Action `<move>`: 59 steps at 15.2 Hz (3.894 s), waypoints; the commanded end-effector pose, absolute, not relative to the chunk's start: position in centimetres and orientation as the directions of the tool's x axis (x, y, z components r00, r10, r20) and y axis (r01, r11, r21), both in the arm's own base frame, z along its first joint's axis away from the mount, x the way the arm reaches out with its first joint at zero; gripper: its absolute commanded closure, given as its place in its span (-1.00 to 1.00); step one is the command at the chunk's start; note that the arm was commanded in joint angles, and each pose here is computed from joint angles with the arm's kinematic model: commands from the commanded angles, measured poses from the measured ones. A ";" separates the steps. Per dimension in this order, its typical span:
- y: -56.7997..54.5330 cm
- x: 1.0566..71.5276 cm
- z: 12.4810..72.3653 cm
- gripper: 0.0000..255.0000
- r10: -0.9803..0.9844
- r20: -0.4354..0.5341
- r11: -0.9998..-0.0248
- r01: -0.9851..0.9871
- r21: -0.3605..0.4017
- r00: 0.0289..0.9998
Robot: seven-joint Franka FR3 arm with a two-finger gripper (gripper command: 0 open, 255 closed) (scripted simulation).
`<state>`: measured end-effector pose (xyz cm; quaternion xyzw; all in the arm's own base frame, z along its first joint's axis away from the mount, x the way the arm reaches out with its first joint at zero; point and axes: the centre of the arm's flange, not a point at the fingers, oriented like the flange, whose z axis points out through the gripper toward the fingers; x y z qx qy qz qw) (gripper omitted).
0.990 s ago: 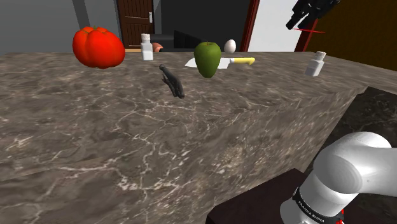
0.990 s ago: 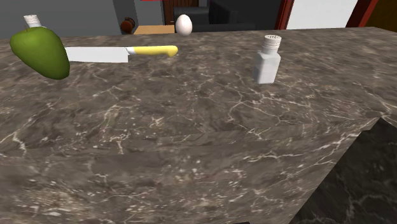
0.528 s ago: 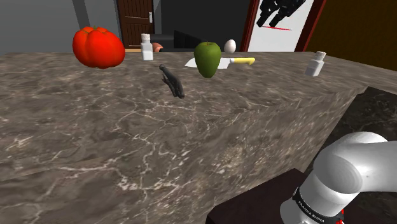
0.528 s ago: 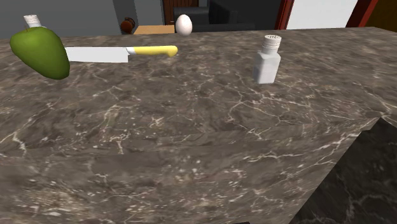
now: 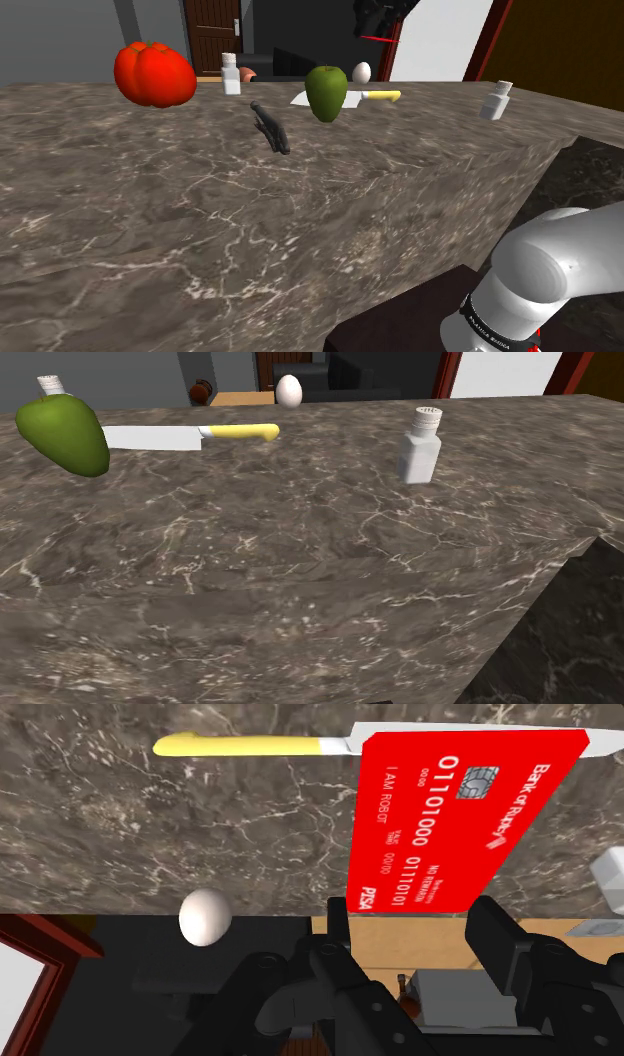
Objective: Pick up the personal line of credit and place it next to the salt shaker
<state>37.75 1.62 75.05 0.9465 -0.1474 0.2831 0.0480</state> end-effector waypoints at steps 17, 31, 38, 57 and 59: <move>11.9 59.5 75.3 1.00 -0.253 0.550 -0.952 -0.306 0.006 0.796; 14.2 64.3 70.0 1.00 -0.253 0.550 -0.952 -0.306 0.006 0.796; 14.2 64.3 66.3 1.00 -0.253 0.550 -0.952 -0.306 0.006 0.796; 14.2 64.3 60.0 1.00 -0.253 0.550 -0.952 -0.306 0.006 0.796; 14.2 64.3 60.0 -1.00 -0.253 0.550 -0.952 -0.306 0.006 0.796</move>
